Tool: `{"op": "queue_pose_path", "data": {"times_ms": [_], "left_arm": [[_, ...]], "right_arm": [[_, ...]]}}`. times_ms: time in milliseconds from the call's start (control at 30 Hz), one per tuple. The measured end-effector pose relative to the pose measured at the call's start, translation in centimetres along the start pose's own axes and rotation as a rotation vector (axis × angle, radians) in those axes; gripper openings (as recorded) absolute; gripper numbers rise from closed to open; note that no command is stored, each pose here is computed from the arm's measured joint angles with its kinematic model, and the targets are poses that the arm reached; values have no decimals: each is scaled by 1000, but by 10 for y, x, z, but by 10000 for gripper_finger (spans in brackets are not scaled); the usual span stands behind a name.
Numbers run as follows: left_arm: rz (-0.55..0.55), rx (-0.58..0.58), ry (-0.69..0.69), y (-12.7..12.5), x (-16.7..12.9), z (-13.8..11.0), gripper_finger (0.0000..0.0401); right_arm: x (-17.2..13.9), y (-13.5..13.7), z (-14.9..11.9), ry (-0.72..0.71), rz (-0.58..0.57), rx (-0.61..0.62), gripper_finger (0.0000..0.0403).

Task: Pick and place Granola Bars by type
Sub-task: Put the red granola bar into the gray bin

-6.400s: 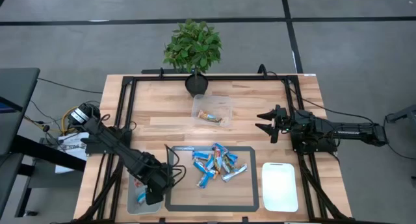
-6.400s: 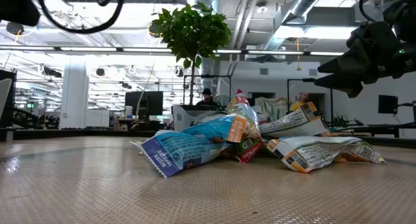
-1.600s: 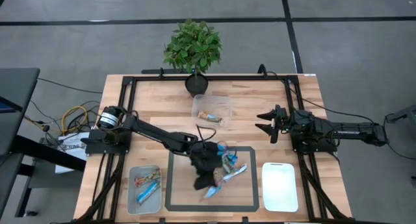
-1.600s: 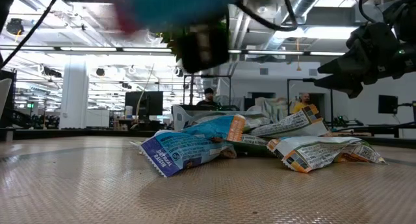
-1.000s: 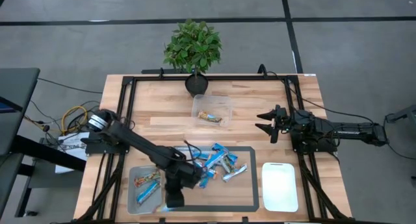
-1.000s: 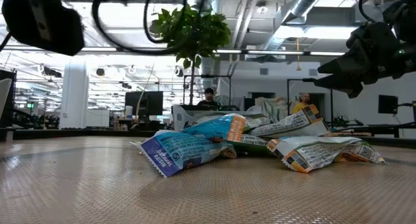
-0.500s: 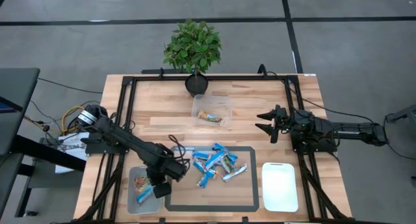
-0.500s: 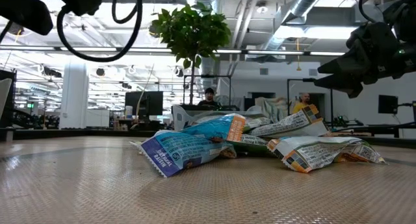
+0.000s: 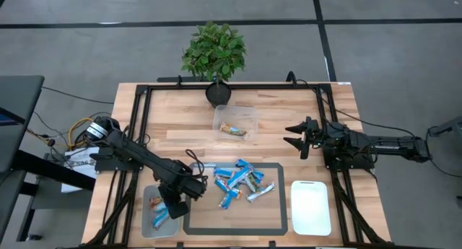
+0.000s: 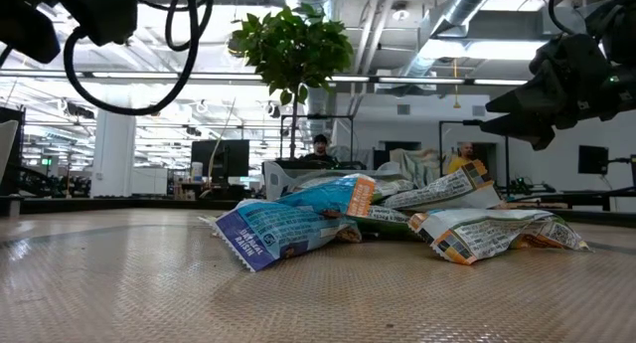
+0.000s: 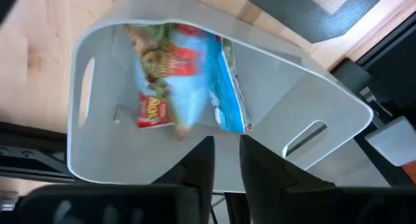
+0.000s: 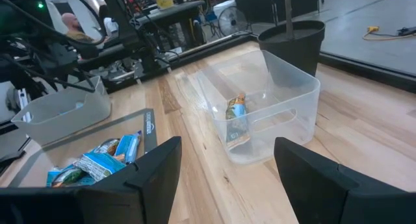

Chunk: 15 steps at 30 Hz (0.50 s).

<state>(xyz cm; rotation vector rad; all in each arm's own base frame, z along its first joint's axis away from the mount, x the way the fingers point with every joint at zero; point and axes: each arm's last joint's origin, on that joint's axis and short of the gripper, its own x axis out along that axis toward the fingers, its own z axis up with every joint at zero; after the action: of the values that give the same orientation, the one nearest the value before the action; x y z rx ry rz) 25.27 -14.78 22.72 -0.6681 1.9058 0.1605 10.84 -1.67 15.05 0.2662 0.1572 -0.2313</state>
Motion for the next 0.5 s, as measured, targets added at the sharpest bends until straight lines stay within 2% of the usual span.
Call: {"op": "queue_pose_path", "data": {"times_ms": [133,233,400,500], "left_arm": [[-9,6,-20,0,-1,3,108],[-46,65,-59,-3,-3,6,129],[-192,199,-128,-15,-8,14,141],[-309,324,-183,-26,-13,19,141]], "right_arm": [[0,0,0,0,0,0,240],[0,0,0,0,0,0,240],[0,0,0,0,0,0,240],[0,0,0,-1,0,0,240]]}}
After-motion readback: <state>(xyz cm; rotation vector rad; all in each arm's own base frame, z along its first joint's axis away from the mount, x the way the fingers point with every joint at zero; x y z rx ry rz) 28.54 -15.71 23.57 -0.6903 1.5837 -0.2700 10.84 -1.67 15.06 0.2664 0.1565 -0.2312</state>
